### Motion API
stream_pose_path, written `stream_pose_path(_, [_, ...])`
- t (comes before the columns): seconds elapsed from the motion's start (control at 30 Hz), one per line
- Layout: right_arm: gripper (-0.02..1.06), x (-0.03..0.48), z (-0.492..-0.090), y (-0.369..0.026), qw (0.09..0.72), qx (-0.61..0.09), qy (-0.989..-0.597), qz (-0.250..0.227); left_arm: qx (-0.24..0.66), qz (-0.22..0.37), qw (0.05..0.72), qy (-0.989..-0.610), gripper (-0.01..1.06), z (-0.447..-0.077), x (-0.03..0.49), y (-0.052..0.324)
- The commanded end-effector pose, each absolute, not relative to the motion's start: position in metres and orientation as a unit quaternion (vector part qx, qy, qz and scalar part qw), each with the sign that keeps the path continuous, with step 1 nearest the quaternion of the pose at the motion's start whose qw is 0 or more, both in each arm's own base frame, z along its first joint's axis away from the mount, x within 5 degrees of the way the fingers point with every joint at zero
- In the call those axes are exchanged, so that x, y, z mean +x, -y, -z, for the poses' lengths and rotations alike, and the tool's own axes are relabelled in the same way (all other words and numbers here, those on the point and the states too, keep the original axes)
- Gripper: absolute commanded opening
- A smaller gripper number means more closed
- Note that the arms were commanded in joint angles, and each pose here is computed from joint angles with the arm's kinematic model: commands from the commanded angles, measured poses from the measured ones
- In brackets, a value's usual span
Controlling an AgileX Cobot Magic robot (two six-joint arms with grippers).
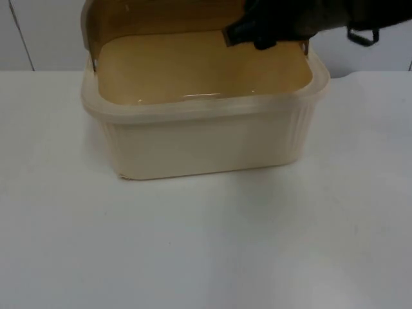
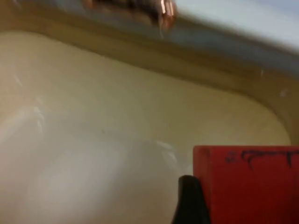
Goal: Open the box lid with the left hand, place the block into the box with the right hand, then close the box lid with the left hand.
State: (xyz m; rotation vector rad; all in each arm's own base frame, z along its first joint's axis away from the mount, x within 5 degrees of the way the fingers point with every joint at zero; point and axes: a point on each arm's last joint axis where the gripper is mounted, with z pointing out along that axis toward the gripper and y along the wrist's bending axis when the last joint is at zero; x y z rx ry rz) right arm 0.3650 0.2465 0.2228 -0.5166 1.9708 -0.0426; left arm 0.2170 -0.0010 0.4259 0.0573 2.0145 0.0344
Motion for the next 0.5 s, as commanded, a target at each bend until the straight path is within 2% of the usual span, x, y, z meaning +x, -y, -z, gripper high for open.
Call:
stream_pose_path(0.0, [0.00,0.369,-0.217,-0.247,0.523,-0.218,-0.824,0.027,0.026,-0.016,0.533,-0.846,1.05,-0.425,0.217,0.001])
stream_pose_path(0.13, [0.00,0.371,-0.209,-0.247,0.519,-0.197,-0.832,0.020,0.026,-0.016,0.533,-0.846,1.05,-0.425,0.217,0.001])
stream_pose_path(0.23, [0.00,0.377,-0.200,-0.242,0.520,-0.146,-0.842,0.011,0.026,-0.016,0.533,-0.846,1.05,-0.425,0.217,0.001])
stream_pose_path(0.47, [0.00,0.380,-0.202,-0.245,0.536,-0.160,-0.828,0.018,0.026,-0.016,0.533,-0.846,1.05,-0.425,0.217,0.001])
